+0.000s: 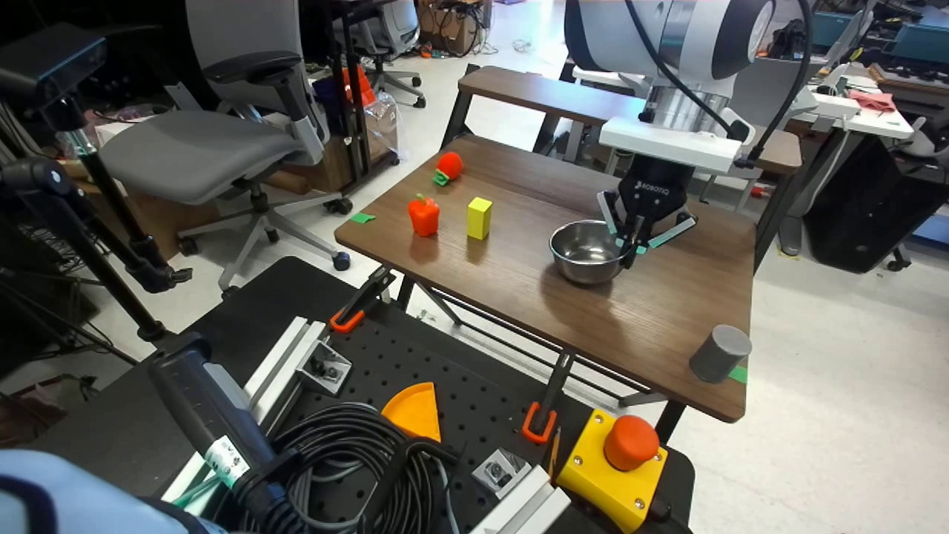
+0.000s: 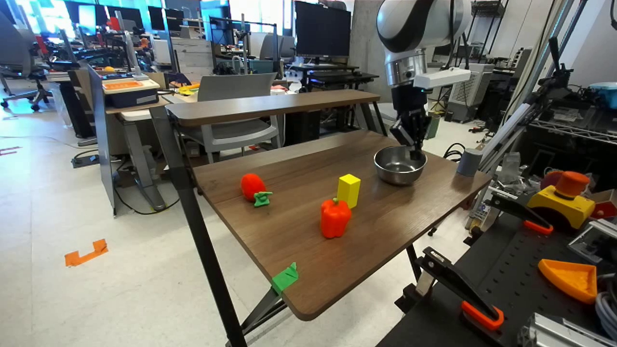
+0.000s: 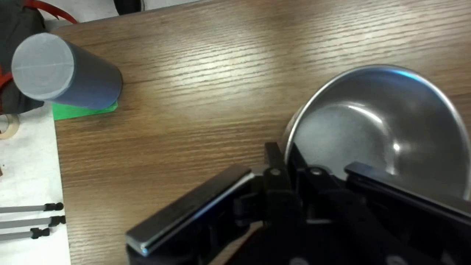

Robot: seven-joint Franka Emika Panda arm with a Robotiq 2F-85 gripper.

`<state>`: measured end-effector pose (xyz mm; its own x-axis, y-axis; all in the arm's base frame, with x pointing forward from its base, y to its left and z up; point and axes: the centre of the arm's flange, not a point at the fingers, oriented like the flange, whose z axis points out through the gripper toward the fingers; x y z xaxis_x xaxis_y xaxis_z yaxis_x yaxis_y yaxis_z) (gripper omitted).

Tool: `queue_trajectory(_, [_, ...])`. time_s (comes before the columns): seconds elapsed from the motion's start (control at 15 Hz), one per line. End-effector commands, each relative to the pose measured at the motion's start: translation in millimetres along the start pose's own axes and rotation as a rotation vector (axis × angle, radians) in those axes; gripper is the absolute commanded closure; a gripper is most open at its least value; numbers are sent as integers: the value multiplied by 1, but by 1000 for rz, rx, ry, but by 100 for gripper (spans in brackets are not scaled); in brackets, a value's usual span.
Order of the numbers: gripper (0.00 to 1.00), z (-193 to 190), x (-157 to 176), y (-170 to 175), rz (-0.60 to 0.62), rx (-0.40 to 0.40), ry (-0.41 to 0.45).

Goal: Move the silver bowl backwards

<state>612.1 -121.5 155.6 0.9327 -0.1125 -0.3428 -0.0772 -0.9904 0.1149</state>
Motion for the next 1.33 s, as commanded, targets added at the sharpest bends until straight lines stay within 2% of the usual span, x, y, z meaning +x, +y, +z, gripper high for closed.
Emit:
queue_trajectory(0.0, [98,-42,2,7,13,39,57])
queue_trajectory(0.27, [99,-94,41,11,84,84,98])
queue_trajectory(0.53, [99,-121,82,0,148,117,59])
queue_trajectory(0.8, [99,-114,119,-13,194,152,-13])
queue_trajectory(1.27, [99,-72,163,-14,270,141,-81])
